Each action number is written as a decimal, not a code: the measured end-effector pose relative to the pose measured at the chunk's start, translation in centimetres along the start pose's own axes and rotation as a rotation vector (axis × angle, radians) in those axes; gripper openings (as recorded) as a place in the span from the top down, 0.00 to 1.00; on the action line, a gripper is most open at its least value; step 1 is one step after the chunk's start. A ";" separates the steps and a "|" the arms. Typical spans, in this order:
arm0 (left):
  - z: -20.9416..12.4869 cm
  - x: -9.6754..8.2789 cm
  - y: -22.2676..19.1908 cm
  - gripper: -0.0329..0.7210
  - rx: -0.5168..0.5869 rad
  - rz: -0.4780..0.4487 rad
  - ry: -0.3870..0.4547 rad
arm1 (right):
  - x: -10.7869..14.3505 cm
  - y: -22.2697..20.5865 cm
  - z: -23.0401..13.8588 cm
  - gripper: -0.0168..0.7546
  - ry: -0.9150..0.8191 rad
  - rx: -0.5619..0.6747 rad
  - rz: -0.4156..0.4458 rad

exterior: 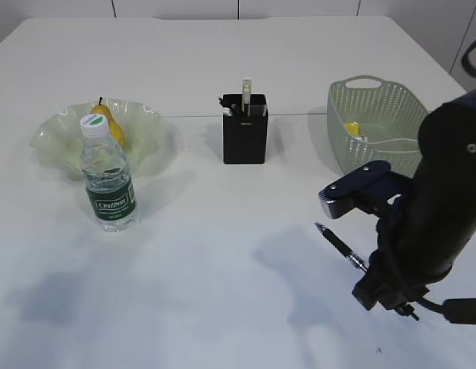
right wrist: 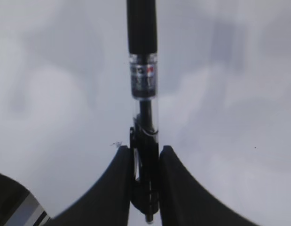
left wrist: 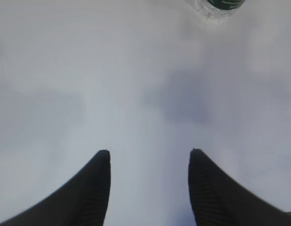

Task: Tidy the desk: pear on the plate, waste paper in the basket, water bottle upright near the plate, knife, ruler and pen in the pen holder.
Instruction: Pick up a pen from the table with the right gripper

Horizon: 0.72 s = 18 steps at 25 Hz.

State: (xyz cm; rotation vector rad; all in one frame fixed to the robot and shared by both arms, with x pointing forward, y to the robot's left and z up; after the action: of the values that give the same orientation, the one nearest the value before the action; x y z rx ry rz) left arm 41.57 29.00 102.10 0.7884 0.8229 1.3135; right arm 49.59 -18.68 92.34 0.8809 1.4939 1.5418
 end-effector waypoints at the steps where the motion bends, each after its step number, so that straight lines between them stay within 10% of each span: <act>1: 0.0 0.0 0.0 0.46 -0.002 0.001 0.001 | 0.0 0.8 -0.1 0.84 0.011 -0.017 0.004; 18: 0.2 0.0 0.0 0.46 -0.017 0.002 0.000 | 3.5 11.4 1.1 0.84 0.202 -0.184 0.226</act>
State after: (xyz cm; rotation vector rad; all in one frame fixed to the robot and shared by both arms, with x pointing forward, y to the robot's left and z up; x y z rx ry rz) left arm 41.75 29.02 102.20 0.7758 0.8107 1.3203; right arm 48.12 -14.86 103.60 0.8269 1.3991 1.9502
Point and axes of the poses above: a point on each arm's last joint axis where the gripper is mounted, y pointing back along that axis away from the gripper, x along the wrist's bending axis when the last joint is at zero, z = x × y, the point moved 3 cm from there along -y, pointing out along that axis toward the gripper, and after that the axes turned 5 degrees about -y, right-handed, at the moved point
